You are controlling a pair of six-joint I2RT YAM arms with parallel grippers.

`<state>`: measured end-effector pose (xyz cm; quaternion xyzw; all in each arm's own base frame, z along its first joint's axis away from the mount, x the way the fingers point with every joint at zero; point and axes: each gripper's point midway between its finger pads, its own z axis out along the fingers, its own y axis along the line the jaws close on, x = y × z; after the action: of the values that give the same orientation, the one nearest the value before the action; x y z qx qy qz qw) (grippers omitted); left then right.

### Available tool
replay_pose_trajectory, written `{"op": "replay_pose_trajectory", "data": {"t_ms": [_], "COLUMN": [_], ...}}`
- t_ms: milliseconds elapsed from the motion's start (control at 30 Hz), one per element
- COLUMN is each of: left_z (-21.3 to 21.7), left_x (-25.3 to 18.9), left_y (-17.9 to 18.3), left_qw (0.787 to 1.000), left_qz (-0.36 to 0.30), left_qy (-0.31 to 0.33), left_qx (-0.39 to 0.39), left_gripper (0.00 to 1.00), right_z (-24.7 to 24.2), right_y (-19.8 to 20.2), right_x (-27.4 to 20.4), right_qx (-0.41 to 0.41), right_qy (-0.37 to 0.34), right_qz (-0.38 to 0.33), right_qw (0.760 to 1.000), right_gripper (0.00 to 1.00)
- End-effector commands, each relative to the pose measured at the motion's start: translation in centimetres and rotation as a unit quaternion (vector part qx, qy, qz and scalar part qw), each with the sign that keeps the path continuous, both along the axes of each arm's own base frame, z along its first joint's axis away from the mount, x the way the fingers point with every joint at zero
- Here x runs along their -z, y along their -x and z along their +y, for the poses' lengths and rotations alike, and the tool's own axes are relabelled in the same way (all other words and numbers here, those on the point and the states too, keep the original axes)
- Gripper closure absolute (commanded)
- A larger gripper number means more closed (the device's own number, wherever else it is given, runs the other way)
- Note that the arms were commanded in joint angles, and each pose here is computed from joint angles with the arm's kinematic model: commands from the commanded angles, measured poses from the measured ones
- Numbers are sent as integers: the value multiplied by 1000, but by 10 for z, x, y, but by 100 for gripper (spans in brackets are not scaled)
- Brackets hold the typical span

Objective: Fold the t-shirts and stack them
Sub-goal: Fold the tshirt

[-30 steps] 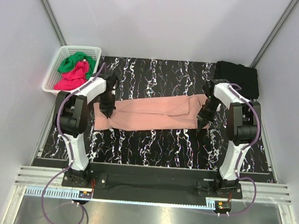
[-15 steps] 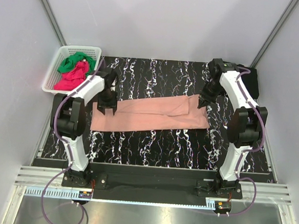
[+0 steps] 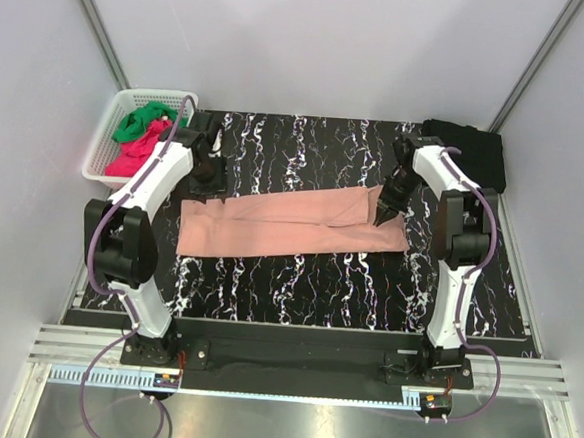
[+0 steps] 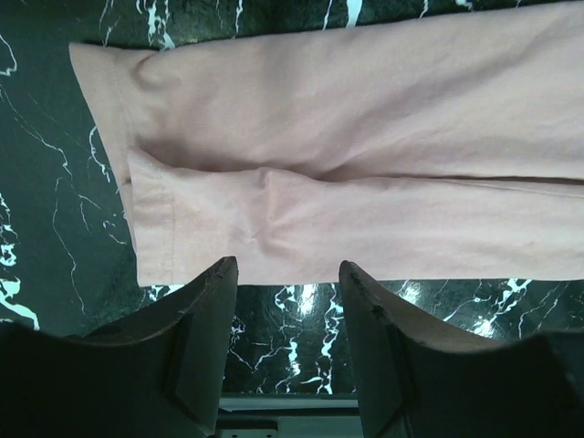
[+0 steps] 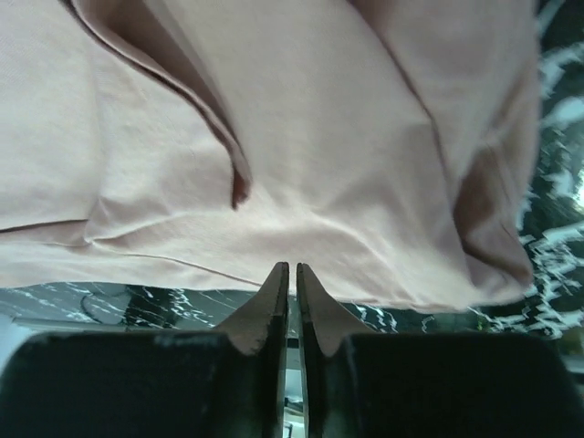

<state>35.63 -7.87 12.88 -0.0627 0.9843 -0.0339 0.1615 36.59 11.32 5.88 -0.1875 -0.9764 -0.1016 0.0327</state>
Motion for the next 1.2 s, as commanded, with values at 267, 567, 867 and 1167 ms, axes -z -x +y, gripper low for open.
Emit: {"op": "replay_pose_trajectory", "data": {"t_ms": [267,567,867,1167], "left_z": [-1,1,11,11], "left_x": [8,11,6,7], "left_y": [-2,-1,0,-1], "left_qw": [1000,1000,1000,1000], "left_qz": [9,14,9,11], "left_qy": [5,4,3,1], "left_qx": [6,4,-1,1], "left_gripper": [48,49,49,50], "right_z": [34,73,71,69], "right_y": [-30,-22,-24,-27], "right_x": [-18,-13,-13,-13], "right_qx": [-18,96,116,111], "right_qy": [-93,-241,-231,-225], "right_qz": [-47,-42,-50,-47], "right_qw": [994,965,965,967], "right_gripper": [80,65,63,63]}}
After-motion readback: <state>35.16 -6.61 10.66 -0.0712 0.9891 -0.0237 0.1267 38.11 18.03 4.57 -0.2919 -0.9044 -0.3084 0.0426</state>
